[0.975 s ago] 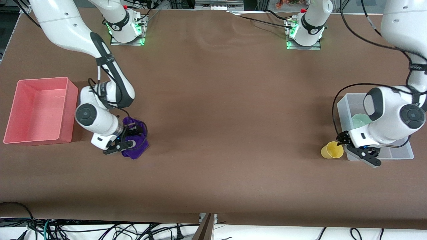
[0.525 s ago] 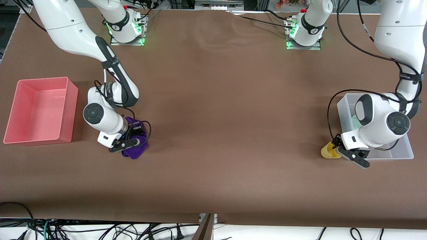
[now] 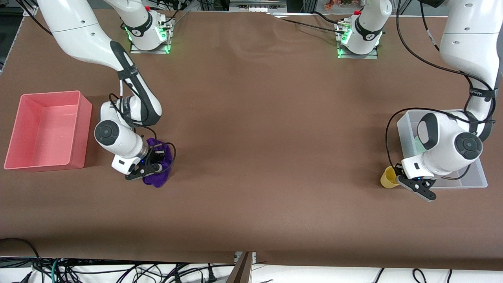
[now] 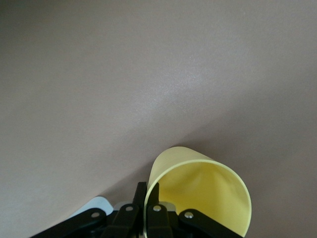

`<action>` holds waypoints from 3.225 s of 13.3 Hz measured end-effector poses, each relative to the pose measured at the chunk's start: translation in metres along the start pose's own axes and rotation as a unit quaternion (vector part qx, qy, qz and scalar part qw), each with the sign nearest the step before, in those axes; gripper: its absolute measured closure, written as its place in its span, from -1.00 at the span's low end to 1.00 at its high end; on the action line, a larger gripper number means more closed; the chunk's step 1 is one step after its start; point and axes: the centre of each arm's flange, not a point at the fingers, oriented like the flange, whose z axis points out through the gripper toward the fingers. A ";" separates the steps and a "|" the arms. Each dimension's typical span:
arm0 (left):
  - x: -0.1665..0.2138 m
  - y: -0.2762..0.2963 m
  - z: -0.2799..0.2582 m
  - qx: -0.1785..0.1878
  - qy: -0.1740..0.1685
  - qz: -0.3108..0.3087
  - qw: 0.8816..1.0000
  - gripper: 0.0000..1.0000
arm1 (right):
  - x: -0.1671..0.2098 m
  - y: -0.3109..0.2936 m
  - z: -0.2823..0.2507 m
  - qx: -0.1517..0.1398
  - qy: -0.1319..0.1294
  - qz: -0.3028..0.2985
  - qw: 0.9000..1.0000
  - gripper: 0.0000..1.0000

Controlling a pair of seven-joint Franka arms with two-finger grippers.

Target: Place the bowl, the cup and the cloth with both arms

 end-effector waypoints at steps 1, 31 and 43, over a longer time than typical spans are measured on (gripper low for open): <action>-0.001 -0.002 -0.018 -0.008 -0.013 -0.001 1.000 0.93 | 0.000 0.001 -0.003 -0.001 0.000 0.001 1.000 0.89; -0.093 -0.017 -0.221 -0.083 -0.021 -0.192 0.978 -1.00 | -0.157 0.307 -0.250 0.024 -0.106 0.049 0.993 -0.92; -0.040 0.124 -0.358 -0.074 -0.083 -0.307 0.945 -1.00 | -0.081 0.130 -0.396 -0.027 -0.042 0.060 0.997 -1.00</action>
